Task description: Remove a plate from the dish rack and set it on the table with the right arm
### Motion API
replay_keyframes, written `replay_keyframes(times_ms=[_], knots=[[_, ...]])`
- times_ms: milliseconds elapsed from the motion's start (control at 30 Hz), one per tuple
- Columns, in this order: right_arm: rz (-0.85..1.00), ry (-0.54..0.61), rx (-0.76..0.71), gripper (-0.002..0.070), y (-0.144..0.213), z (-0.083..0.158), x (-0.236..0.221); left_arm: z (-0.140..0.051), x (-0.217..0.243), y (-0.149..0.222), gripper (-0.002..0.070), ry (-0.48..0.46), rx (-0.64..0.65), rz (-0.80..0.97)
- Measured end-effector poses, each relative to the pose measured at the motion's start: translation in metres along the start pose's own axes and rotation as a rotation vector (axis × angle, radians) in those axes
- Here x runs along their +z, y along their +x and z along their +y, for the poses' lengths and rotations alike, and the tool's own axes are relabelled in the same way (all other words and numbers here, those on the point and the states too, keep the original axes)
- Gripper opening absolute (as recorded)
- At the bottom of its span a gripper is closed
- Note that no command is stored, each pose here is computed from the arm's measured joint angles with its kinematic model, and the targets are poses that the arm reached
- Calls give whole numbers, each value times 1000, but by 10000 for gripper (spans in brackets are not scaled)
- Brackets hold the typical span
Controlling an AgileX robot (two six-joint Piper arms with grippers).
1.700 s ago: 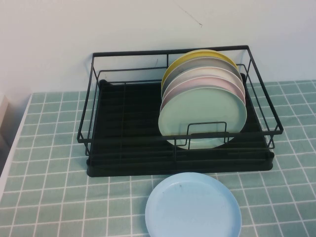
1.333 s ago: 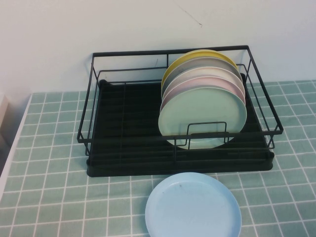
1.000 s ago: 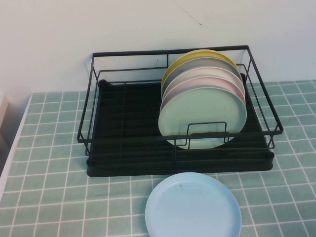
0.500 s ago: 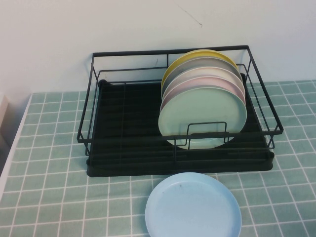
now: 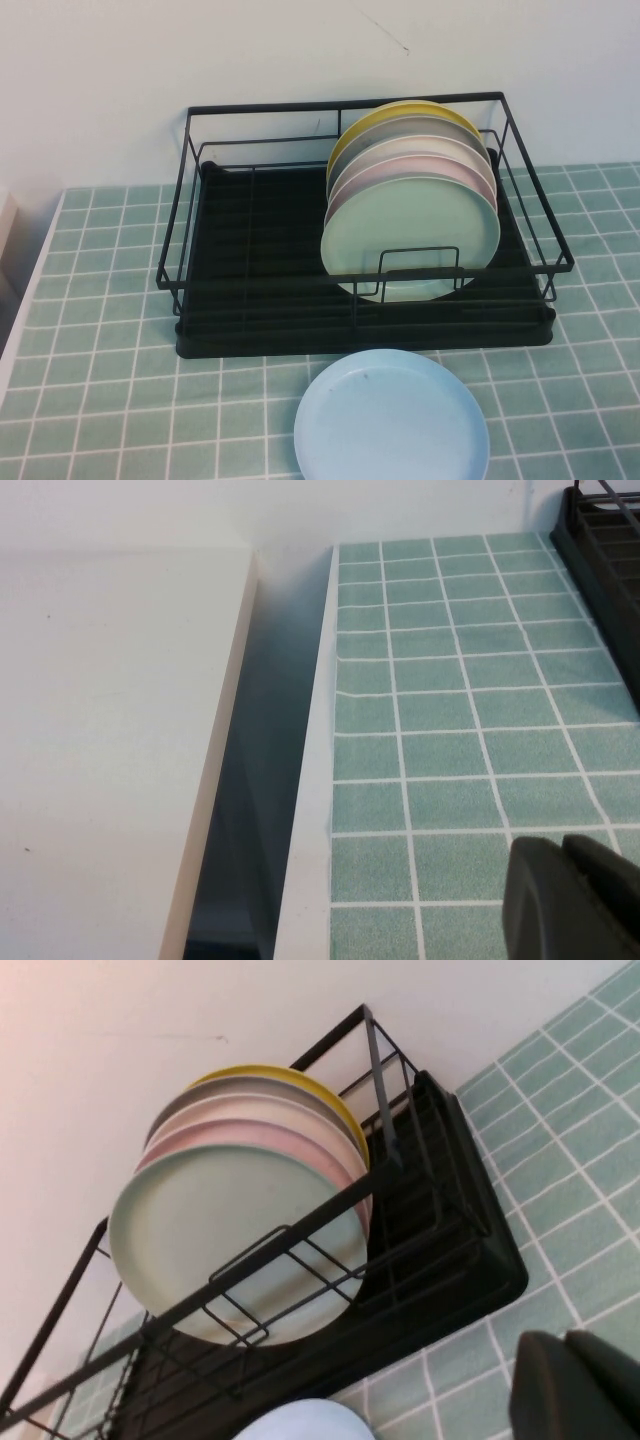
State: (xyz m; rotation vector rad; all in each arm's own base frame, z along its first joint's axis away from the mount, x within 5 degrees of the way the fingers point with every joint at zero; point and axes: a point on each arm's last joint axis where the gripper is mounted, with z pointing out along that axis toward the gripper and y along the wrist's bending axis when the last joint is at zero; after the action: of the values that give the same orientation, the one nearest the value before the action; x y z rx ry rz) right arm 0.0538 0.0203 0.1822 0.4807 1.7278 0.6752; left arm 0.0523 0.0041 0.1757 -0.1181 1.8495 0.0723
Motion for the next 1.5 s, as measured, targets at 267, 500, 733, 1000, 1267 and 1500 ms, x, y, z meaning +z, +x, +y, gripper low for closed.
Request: replay_keyframes(times_ms=[267, 500, 733, 1000, 1267, 1500], knots=[[84, -79, -137, -1, 3, 12, -3, 0, 0, 0, -4, 0, 0, 0], [171, -153, -627, -1, -61, 76, -11, 0, 0, 0, -4, 0, 0, 0], [522, -196, -971, -1, -122, 117, 27, 0, 0, 0, -4, 0, 0, 0], [653, -370, -1147, -1, -162, 151, 91, 0, 0, 0, -4, 0, 0, 0], [773, -563, -1347, -1, -153, 173, 170, 0, 0, 0, -4, 0, 0, 0], [807, -665, -1469, 228, -139, 178, 219, 0, 0, 0, -4, 0, 0, 0]])
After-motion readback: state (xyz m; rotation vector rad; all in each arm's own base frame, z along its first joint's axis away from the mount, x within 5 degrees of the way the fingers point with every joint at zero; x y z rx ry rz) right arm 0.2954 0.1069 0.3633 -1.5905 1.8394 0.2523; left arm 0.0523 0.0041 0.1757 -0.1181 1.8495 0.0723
